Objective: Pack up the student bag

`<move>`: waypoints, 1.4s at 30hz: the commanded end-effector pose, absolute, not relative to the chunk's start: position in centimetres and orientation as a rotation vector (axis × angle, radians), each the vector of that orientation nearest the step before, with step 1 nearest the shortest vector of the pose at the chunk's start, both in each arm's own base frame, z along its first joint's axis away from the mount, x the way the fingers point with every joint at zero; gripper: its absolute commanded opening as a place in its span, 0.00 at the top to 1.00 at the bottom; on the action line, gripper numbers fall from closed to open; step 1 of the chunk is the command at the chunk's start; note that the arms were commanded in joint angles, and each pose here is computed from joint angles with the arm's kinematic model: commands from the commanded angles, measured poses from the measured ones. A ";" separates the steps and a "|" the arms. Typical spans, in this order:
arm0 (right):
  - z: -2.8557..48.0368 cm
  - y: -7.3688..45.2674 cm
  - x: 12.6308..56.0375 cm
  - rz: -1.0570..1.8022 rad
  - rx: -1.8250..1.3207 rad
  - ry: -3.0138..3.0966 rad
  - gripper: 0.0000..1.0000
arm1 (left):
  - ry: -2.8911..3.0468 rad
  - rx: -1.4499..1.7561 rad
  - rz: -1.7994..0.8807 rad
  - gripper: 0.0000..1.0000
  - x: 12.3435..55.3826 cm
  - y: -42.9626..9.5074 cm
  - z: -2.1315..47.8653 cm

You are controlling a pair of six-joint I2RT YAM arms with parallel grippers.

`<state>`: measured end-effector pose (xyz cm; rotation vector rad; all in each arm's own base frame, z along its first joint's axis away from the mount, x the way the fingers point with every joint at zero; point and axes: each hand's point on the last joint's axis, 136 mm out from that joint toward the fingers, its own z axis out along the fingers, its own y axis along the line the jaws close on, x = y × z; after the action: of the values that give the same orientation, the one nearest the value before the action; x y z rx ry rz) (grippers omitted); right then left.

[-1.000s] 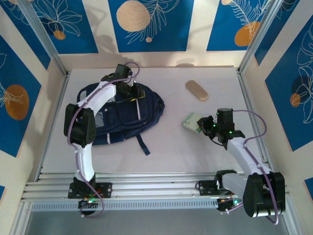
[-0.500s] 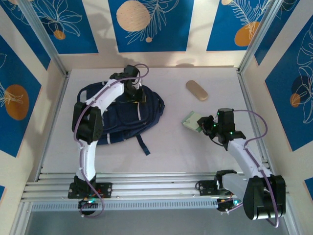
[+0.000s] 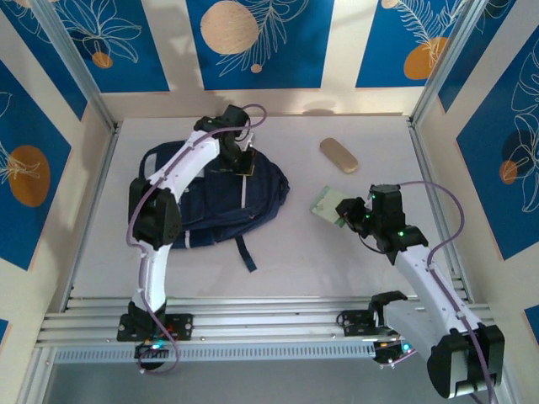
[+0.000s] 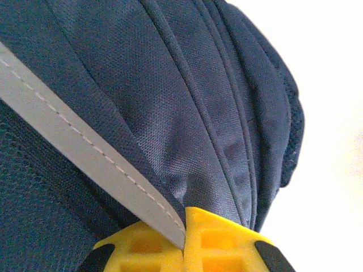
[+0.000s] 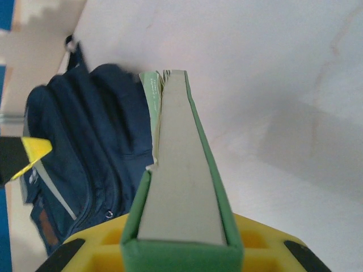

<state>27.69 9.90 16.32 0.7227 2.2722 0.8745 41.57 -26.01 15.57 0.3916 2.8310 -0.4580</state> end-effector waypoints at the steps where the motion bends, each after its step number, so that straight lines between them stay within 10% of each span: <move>1: 20.7 10.5 28.2 0.876 0.574 2.179 1.00 | 2.657 0.620 -0.734 1.00 36.8 -29.5 25.3; 16: 25.9 16.2 25.0 1.249 0.171 2.056 1.00 | 2.263 0.610 -1.045 1.00 30.2 -26.3 39.2; 42: 21.4 31.9 29.1 1.355 0.016 2.182 1.00 | 2.203 0.575 -1.267 1.00 31.0 -27.2 40.4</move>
<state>27.31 30.07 18.15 0.0449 2.3168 1.3424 30.95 -25.89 34.35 0.4671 2.4697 -1.1267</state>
